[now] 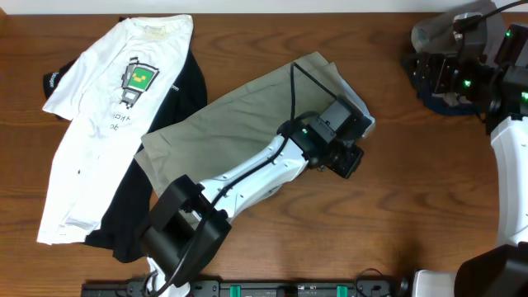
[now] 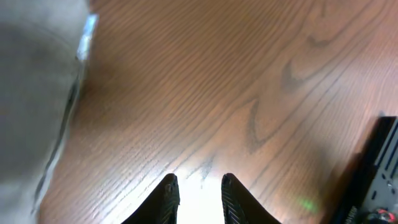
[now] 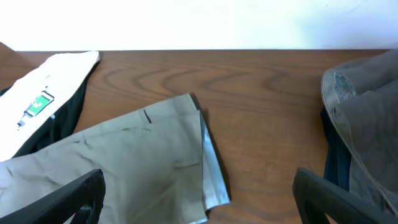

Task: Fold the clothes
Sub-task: 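Drag the khaki shorts with the left gripper toward the table center, then grasp the shorts' waistband corners with left and right grippers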

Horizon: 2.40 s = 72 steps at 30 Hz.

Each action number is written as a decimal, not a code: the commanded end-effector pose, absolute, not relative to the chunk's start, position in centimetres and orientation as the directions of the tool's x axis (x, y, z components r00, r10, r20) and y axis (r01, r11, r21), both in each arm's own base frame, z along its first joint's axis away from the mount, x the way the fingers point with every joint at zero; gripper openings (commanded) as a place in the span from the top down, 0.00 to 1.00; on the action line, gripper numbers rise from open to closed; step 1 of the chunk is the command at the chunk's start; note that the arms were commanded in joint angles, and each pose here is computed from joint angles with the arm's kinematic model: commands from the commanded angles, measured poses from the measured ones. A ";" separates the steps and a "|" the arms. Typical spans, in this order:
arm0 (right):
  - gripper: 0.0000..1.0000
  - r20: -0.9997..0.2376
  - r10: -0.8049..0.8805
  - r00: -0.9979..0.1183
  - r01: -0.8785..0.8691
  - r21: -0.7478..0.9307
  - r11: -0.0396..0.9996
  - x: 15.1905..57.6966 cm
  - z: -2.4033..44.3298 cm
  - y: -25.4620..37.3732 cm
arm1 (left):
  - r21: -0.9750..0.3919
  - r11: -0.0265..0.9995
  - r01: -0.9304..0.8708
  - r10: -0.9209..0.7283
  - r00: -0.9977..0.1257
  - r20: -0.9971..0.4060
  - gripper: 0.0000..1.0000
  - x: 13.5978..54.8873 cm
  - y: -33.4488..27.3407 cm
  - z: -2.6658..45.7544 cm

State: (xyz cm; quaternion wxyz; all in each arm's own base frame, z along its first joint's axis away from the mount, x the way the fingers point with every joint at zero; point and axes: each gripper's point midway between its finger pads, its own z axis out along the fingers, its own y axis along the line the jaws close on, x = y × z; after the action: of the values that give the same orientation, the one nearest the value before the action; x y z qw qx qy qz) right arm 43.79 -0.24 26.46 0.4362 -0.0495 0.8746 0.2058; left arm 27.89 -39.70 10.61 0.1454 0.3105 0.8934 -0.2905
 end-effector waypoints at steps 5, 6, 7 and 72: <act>0.07 -0.812 0.061 -0.580 -0.331 0.303 0.894 45.2 26.6 1.9 | -0.359 0.857 0.370 0.158 -0.851 -0.500 0.69 36.7 -27.1 17.4; 0.07 -0.817 0.054 -0.574 -0.342 0.299 0.891 45.5 26.5 2.3 | -0.325 0.890 0.318 0.125 -0.858 -0.498 0.69 37.5 -24.9 17.5; 0.08 -0.820 0.044 -0.570 -0.357 0.295 0.886 46.1 26.1 2.9 | -0.276 0.929 0.248 0.086 -0.867 -0.492 0.67 38.3 -21.9 17.4; 0.07 -0.694 -0.045 -0.718 -0.427 0.388 0.817 50.2 12.5 10.5 | -0.255 0.965 0.058 0.064 -0.998 0.013 0.91 35.0 1.8 3.0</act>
State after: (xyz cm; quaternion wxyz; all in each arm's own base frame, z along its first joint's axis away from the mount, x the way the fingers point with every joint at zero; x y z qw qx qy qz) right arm 50.49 9.79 12.94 0.3610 -0.1339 0.8850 0.2619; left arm 35.47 2.08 2.78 -0.0143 0.0235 0.9923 -0.1209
